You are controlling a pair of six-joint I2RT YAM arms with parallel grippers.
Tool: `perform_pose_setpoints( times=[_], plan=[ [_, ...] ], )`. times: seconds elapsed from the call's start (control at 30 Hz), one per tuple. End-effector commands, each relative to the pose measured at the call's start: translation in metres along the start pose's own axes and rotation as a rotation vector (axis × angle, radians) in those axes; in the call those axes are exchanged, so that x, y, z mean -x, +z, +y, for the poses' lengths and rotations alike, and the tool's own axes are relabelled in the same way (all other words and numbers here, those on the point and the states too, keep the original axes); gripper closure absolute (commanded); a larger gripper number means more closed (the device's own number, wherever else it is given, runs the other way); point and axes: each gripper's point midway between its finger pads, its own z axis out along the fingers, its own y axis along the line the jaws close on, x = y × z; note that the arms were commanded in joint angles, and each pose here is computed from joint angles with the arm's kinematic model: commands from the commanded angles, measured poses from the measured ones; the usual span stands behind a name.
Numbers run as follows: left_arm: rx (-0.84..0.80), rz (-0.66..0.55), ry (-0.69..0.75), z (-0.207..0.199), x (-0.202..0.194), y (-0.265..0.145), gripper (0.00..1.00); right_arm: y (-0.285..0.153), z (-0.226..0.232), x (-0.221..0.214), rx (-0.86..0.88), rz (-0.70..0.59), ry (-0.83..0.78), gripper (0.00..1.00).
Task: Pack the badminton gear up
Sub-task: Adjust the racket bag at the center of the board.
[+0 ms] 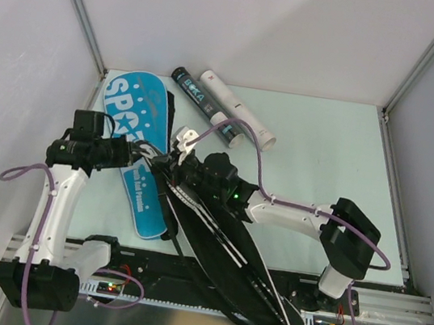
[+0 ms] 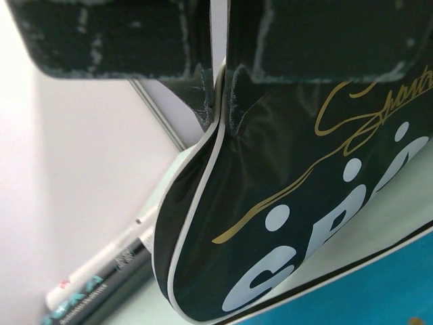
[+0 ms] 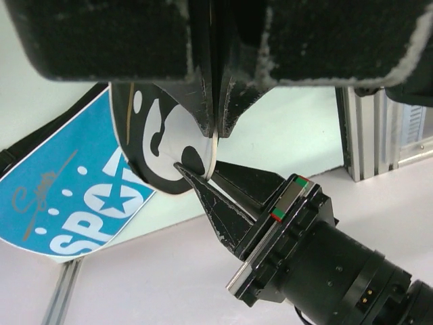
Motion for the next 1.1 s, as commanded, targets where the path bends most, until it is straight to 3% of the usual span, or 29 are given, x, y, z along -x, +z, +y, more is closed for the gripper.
perform_pose_setpoints(
  times=[0.0, 0.07, 0.27, 0.37, 0.53, 0.63, 0.77, 1.07],
  plan=[
    [-0.069, -0.142, -0.062, -0.025, 0.03, 0.002, 1.0, -0.019, 0.019, 0.033, 0.067, -0.049, -0.039, 0.97],
    [-0.061, -0.146, -0.062, -0.024, 0.03, 0.003, 1.0, -0.019, 0.023, 0.032, 0.09, -0.044, -0.058, 0.95],
    [-0.032, -0.149, -0.075, -0.018, 0.032, 0.007, 1.0, -0.017, 0.032, 0.028, 0.113, -0.047, -0.112, 1.0],
    [-0.013, -0.153, -0.083, -0.012, 0.033, 0.009, 1.0, -0.015, 0.03, 0.029, 0.076, -0.063, -0.153, 0.87],
    [0.012, -0.146, -0.084, -0.009, 0.033, 0.014, 1.0, -0.012, 0.037, 0.03, 0.095, -0.087, -0.182, 0.99],
    [0.016, -0.143, -0.083, -0.008, 0.032, 0.015, 1.0, -0.011, 0.041, 0.032, 0.1, -0.102, -0.188, 0.9],
    [0.02, -0.15, -0.085, -0.008, 0.034, 0.016, 1.0, -0.012, 0.04, 0.034, 0.086, -0.102, -0.19, 0.99],
    [0.042, -0.186, -0.104, -0.006, 0.041, 0.02, 1.0, -0.034, 0.039, 0.029, 0.057, -0.098, -0.155, 1.0]
  ],
)
